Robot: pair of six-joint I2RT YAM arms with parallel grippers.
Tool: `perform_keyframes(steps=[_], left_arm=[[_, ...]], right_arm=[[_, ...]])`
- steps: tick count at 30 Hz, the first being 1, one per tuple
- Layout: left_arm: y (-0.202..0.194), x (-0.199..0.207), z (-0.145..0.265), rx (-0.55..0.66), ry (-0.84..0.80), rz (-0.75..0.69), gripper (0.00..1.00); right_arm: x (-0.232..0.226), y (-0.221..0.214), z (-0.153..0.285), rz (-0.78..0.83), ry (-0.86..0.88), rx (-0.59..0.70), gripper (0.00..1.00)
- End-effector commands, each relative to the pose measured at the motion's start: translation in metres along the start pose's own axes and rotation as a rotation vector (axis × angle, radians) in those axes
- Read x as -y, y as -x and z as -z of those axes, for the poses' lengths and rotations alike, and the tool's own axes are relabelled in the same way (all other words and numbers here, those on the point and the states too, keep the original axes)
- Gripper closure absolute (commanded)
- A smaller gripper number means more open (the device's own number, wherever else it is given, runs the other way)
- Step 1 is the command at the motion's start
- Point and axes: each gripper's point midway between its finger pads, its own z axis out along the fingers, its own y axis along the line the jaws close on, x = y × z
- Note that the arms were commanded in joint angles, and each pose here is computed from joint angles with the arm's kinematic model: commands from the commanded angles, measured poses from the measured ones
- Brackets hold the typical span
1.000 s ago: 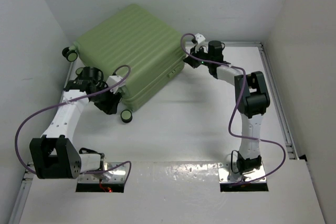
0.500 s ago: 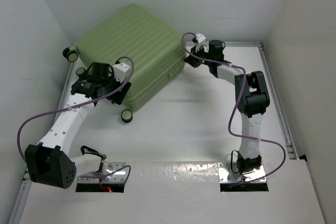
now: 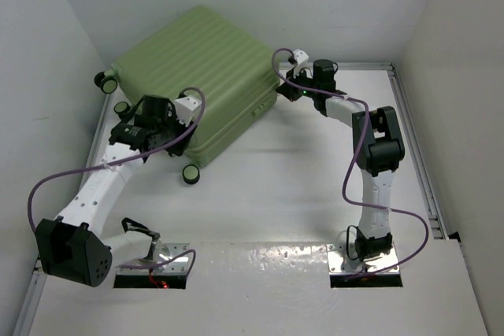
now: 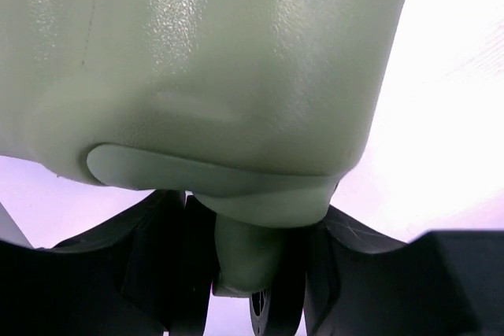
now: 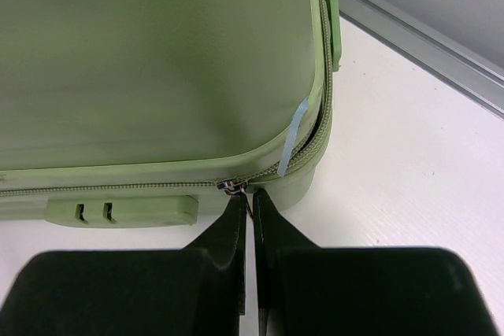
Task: Pack the luggage
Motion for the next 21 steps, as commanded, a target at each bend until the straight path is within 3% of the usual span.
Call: perform_keyframes(steps=[1, 5, 13, 21], left_arm=[[0.066, -0.086, 0.027, 0.300, 0.352, -0.009, 1.00], [0.011, -0.122, 0.039, 0.182, 0.463, -0.095, 1.00], [-0.029, -0.175, 0.022, 0.036, 0.553, -0.065, 1.00], [-0.013, -0.250, 0.010, 0.018, 0.668, 0.023, 1.00]], right_arm=[[0.088, 0.011, 0.012, 0.081, -0.312, 0.045, 1.00], [0.091, 0.012, 0.015, 0.084, -0.298, 0.052, 1.00], [0.083, 0.019, 0.004, 0.124, -0.206, 0.093, 1.00], [0.113, 0.013, 0.004, 0.268, -0.311, 0.053, 1.00]])
